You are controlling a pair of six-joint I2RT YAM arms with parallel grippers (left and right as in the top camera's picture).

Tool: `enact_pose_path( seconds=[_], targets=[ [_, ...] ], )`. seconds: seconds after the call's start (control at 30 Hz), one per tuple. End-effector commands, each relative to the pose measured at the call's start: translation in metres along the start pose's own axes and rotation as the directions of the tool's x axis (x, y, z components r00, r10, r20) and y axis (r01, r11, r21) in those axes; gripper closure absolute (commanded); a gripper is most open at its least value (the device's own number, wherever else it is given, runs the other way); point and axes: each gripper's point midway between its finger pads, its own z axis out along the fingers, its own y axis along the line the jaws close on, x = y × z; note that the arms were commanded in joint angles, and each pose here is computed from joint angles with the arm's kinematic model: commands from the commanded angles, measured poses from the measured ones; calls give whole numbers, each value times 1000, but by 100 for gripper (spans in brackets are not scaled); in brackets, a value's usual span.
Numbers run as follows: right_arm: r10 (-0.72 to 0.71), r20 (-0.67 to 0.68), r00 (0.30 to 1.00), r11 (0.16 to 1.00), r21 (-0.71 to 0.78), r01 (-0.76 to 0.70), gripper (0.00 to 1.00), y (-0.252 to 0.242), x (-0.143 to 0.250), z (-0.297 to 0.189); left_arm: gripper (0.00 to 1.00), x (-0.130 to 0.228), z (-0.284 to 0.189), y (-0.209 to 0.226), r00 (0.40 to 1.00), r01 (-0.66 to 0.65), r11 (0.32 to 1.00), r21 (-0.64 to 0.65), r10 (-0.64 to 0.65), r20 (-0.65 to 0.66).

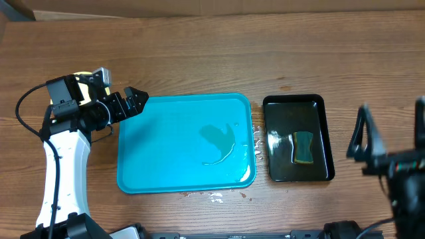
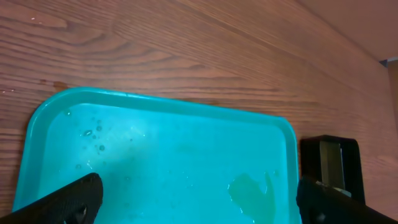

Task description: Clean dirty plates on tray and stack at the side

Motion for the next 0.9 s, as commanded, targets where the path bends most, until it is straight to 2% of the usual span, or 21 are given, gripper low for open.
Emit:
enact_pose_path(
  seconds=[0.0,0.23,0.37,0.63,0.87],
  targets=[
    [-19,23,1000,999,-31,20,0,0,39,-11,0,-3,0,-1,1000,-19,1000,2,19,3],
    [-33,280,960,989,-130,72,0,8,66,-22,0,-3,0,-1,1000,-19,1000,2,19,4],
    [-33,341,940,984,-153,90,0,9,86,-25,0,-3,0,-1,1000,-19,1000,2,19,3],
    [-31,244,969,985,-157,71,0,1,152,-18,0,-3,0,-1,1000,-19,1000,2,19,4],
    [-24,51,998,991,-132,31,0,-9,211,-9,0,-3,0,-1,1000,-19,1000,2,19,4]
  ],
)
